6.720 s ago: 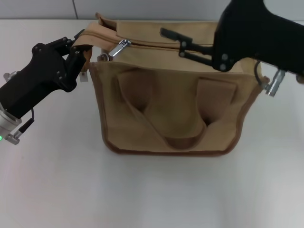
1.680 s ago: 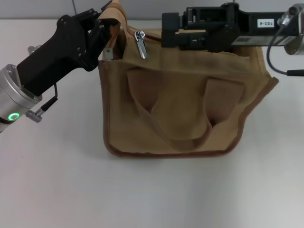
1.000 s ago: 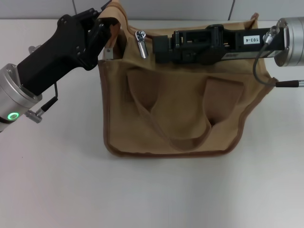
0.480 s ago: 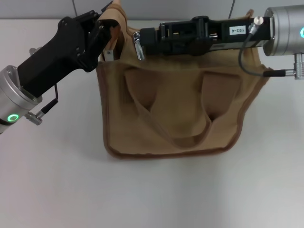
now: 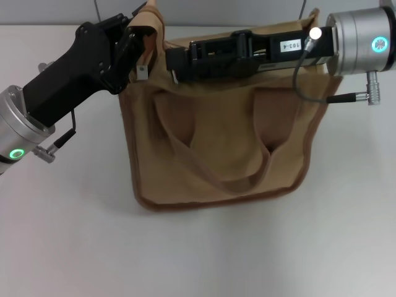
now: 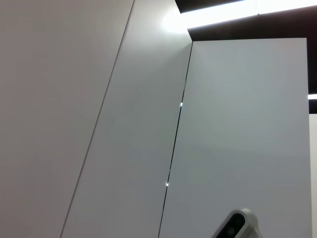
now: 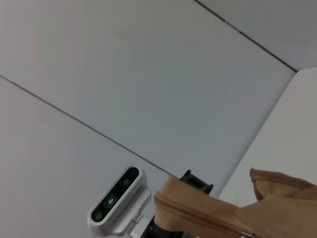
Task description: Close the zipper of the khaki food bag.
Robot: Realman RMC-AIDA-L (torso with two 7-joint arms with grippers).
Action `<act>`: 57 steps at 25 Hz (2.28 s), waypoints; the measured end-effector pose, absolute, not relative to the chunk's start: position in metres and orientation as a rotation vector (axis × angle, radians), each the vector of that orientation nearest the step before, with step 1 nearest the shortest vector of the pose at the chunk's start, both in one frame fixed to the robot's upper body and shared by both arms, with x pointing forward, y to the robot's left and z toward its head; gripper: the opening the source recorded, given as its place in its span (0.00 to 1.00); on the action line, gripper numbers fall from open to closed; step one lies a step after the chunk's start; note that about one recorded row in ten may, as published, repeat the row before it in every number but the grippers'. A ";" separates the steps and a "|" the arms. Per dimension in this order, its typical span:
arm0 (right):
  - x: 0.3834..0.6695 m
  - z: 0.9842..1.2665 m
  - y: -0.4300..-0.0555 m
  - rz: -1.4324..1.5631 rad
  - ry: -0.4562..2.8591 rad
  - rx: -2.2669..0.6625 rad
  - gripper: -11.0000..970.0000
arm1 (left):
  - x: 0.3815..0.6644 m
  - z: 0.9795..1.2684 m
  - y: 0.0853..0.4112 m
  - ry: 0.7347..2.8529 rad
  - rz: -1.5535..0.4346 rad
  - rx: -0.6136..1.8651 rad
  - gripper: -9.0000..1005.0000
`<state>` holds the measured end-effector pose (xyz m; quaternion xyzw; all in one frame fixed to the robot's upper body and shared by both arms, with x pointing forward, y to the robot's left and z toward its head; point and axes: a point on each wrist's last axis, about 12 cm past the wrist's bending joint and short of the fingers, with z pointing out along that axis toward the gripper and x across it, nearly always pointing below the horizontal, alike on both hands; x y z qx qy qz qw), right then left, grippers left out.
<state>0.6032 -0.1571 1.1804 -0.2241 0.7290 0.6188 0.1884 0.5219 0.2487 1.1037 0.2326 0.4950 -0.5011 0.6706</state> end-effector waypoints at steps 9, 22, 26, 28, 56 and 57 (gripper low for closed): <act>0.602 1.182 -0.149 1.741 2.032 -0.672 0.66 | 0.523 1.104 0.248 1.115 -1.129 0.526 0.04; 0.601 1.179 -0.156 1.726 2.033 -0.656 0.59 | 0.522 1.104 0.249 1.117 -1.124 0.519 0.04; 0.598 1.173 -0.163 1.708 2.019 -0.643 0.57 | 0.522 1.103 0.249 1.118 -1.124 0.516 0.04; 0.598 1.173 -0.164 1.703 2.011 -0.652 0.52 | 0.522 1.103 0.249 1.119 -1.125 0.515 0.04; 0.592 1.183 -0.179 1.777 1.912 -0.641 0.02 | 0.518 1.101 0.251 1.118 -1.130 0.506 0.04; 0.592 1.185 -0.182 1.783 1.897 -0.637 0.02 | 0.518 1.101 0.251 1.118 -1.130 0.506 0.04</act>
